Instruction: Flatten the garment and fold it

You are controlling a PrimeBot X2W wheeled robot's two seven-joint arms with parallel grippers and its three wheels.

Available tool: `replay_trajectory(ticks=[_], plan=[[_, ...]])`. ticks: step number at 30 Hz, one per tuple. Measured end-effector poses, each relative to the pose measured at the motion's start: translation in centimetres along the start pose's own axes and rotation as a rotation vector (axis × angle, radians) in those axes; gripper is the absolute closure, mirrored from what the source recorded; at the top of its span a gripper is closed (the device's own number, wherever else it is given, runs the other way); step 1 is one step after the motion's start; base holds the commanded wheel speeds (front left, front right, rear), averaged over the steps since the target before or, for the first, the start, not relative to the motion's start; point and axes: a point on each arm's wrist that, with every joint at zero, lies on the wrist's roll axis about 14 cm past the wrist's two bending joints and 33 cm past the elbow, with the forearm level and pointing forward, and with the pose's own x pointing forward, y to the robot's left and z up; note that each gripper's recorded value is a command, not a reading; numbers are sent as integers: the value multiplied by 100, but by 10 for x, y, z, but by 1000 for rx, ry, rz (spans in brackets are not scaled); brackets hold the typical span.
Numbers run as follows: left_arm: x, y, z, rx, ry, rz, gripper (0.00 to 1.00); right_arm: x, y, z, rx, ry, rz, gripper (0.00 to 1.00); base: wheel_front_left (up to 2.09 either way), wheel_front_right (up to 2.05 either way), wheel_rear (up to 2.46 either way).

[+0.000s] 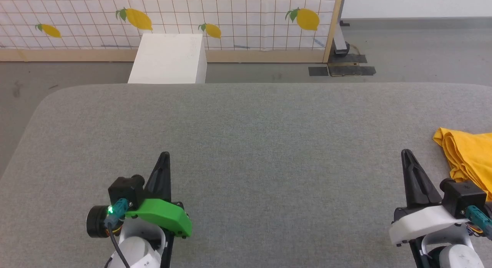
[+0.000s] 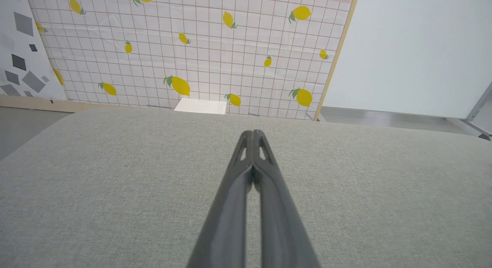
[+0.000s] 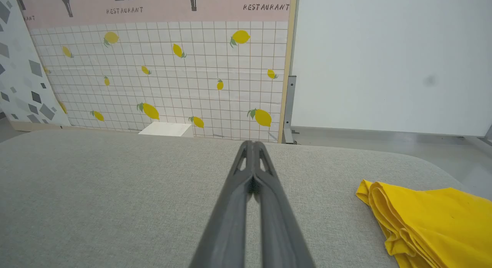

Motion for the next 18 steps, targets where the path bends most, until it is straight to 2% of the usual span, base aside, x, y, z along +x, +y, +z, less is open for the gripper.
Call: replay_trajectory(ticks=[18], plan=[[-3,2,4,37,6,3,100,-1,4,1,-10,13,13,100,0,0,0]])
